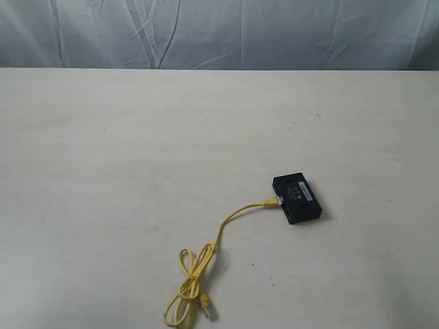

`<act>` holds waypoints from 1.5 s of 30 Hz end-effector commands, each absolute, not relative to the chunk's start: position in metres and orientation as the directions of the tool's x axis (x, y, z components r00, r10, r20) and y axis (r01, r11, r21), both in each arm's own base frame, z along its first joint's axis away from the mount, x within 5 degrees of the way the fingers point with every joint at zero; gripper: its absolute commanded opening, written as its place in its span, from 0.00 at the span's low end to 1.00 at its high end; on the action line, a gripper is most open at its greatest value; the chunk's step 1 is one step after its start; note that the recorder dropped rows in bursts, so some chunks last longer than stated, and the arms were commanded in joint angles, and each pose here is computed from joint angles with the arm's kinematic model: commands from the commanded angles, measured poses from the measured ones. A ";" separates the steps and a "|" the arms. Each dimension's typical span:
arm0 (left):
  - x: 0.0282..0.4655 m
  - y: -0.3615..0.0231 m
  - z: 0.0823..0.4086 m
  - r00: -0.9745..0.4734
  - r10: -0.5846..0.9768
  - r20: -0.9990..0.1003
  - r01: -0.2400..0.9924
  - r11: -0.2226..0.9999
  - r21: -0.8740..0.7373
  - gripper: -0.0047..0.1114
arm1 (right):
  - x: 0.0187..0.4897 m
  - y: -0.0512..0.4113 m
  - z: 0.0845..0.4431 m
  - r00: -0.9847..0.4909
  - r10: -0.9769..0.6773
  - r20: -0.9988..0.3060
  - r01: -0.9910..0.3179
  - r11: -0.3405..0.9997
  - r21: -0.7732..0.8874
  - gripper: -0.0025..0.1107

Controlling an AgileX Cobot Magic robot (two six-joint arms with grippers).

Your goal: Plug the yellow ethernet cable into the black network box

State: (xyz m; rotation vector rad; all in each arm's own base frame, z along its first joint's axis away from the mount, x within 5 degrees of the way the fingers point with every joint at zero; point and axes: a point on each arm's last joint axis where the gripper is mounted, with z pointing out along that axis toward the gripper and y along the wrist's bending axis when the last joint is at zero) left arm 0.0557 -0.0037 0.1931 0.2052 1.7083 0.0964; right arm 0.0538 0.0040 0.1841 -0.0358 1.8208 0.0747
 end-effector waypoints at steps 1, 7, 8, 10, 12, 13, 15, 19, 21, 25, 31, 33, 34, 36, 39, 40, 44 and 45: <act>0.055 -0.003 0.192 -0.137 0.208 -0.968 0.078 0.977 0.199 0.04 | 0.054 0.004 0.184 -0.238 0.017 -0.971 -0.059 0.998 0.032 0.01; 0.055 -0.004 0.192 -0.136 0.177 -0.975 0.077 0.983 0.168 0.04 | 0.054 0.004 0.184 -0.238 0.017 -0.971 -0.059 0.998 0.032 0.01; 0.055 -0.004 0.192 -0.136 0.153 -0.979 0.073 0.987 0.144 0.04 | 0.054 0.004 0.184 -0.238 0.017 -0.971 -0.059 0.998 0.032 0.01; 0.055 -0.003 0.192 -0.141 0.083 -0.987 0.061 0.995 0.075 0.04 | 0.054 0.004 0.184 -0.238 0.017 -0.971 -0.059 0.998 0.032 0.01; 0.055 -0.003 0.192 -0.143 0.023 -0.989 0.047 0.999 0.017 0.04 | 0.054 0.004 0.184 -0.234 0.017 -0.972 -0.060 0.998 0.032 0.01; 0.055 -0.003 0.192 -0.144 0.006 -0.990 0.043 0.999 0.000 0.04 | 0.054 0.004 0.184 -0.234 0.017 -0.972 -0.060 0.998 0.032 0.01; 0.055 -0.002 0.192 -0.144 -0.003 -0.990 0.038 0.999 -0.009 0.04 | 0.054 0.004 0.184 -0.234 0.017 -0.972 -0.060 0.998 0.032 0.01; 0.055 -0.002 0.192 -0.144 -0.003 -0.990 0.038 0.999 -0.009 0.04 | 0.054 0.004 0.184 -0.234 0.017 -0.972 -0.060 0.998 0.032 0.01; 0.055 -0.002 0.192 -0.144 -0.003 -0.990 0.038 0.999 -0.009 0.04 | 0.054 0.004 0.184 -0.234 0.017 -0.972 -0.060 0.998 0.032 0.01; 0.055 -0.002 0.192 -0.144 -0.003 -0.990 0.038 0.999 -0.009 0.04 | 0.054 0.004 0.184 -0.234 0.019 -0.972 -0.060 0.998 0.034 0.01; 0.055 -0.002 0.192 -0.144 0.002 -0.990 0.038 0.999 -0.004 0.04 | 0.054 0.004 0.184 -0.234 0.019 -0.972 -0.060 0.998 0.034 0.01; 0.055 -0.002 0.192 -0.144 0.002 -0.990 0.038 0.999 -0.004 0.04 | 0.054 0.004 0.184 -0.234 0.019 -0.972 -0.060 0.998 0.034 0.01; 0.055 -0.002 0.192 -0.144 0.002 -0.990 0.038 0.999 -0.004 0.04 | 0.054 0.004 0.184 -0.234 0.019 -0.972 -0.060 0.998 0.034 0.01; 0.055 -0.002 0.192 -0.144 0.004 -0.990 0.038 0.999 -0.002 0.04 | 0.054 0.004 0.184 -0.237 0.019 -0.971 -0.060 0.998 0.034 0.01; 0.055 -0.002 0.192 -0.144 0.004 -0.990 0.038 0.999 -0.002 0.04 | 0.054 0.004 0.184 -0.237 0.019 -0.971 -0.060 0.998 0.034 0.01; 0.055 -0.002 0.192 -0.144 0.004 -0.990 0.038 0.999 -0.002 0.04 | 0.054 0.004 0.184 -0.237 0.019 -0.971 -0.060 0.998 0.034 0.01; 0.055 -0.002 0.192 -0.144 0.004 -0.990 0.038 0.999 -0.002 0.04 | 0.054 0.004 0.184 -0.237 0.019 -0.971 -0.060 0.998 0.034 0.01; 0.055 -0.002 0.192 -0.144 0.004 -0.990 0.038 0.999 -0.002 0.04 | 0.054 0.004 0.184 -0.237 0.019 -0.971 -0.060 0.998 0.034 0.01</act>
